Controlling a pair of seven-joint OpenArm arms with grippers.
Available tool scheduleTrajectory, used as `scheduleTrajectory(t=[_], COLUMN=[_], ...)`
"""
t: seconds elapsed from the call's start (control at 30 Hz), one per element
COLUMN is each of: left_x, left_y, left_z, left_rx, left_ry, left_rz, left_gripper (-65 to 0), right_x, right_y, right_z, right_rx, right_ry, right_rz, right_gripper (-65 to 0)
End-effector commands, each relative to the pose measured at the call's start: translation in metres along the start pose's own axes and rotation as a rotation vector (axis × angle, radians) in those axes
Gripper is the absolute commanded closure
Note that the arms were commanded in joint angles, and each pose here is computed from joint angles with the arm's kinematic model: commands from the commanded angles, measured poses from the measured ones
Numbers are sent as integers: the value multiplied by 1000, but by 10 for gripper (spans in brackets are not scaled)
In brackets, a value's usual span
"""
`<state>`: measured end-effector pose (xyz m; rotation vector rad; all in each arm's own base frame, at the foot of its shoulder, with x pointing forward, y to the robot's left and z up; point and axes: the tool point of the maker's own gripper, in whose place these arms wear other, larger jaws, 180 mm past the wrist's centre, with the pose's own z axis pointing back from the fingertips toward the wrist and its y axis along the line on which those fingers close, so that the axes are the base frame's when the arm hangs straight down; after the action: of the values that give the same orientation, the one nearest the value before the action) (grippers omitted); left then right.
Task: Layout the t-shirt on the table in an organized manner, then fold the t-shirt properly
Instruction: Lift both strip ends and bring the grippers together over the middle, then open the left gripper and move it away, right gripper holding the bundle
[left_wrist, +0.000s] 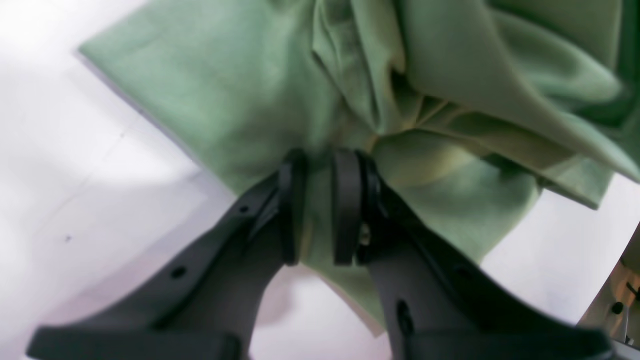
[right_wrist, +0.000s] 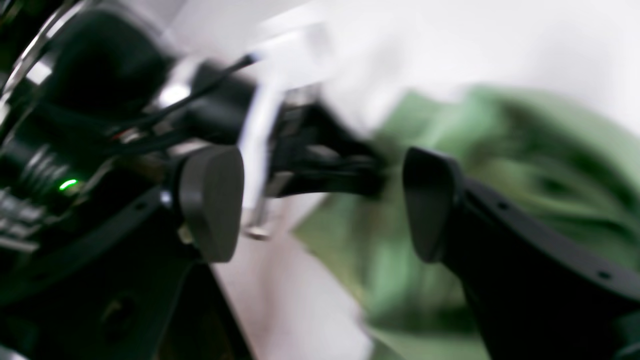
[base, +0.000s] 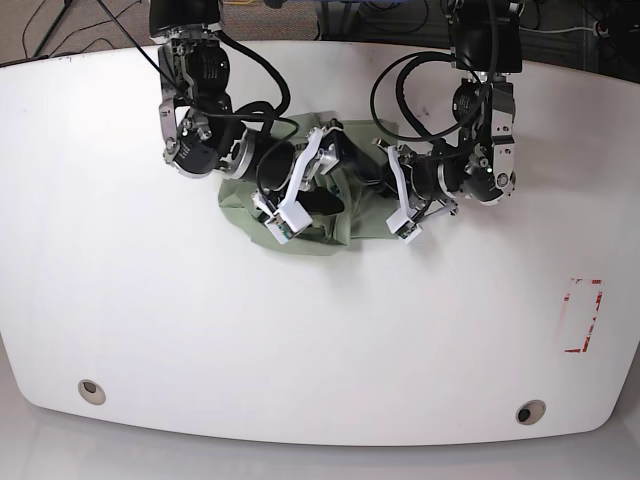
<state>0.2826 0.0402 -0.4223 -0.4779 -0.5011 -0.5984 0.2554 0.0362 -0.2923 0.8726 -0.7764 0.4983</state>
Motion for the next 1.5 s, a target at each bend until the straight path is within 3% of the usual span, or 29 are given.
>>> scheduleTrajectory(t=[0.0,0.27,0.47,0.63,0.9,1.13,1.47], left_x=[-11,8,30,43,59,65,55], left_y=[2,0,-4,6,16,45,110], left_z=[-1,6,18,35,60,105,190], left_rx=[19,9,-19,-1,21,104,274], left_ry=[59,-8,-97,-176,-268,-328,-443], left_rz=[-9,-17,-14,19,22,-25,41], left_gripper=[-82,-86,-179,-260,-290,-287,-287], right_x=[17,12,10,-8,-26,-25,-30], right_y=[4,-11,-22,-22,-22,-26,-38], right_z=[6,22,29,23,11,5,1], right_rx=[8,-43,-81,-111,-175,-242,-291], right_ry=[-52,-11,-13,42,102,75,108], right_rz=[39,96,120,169,286,343,365], right_gripper=[-438,-407,-404,-403,-401,-401,-400])
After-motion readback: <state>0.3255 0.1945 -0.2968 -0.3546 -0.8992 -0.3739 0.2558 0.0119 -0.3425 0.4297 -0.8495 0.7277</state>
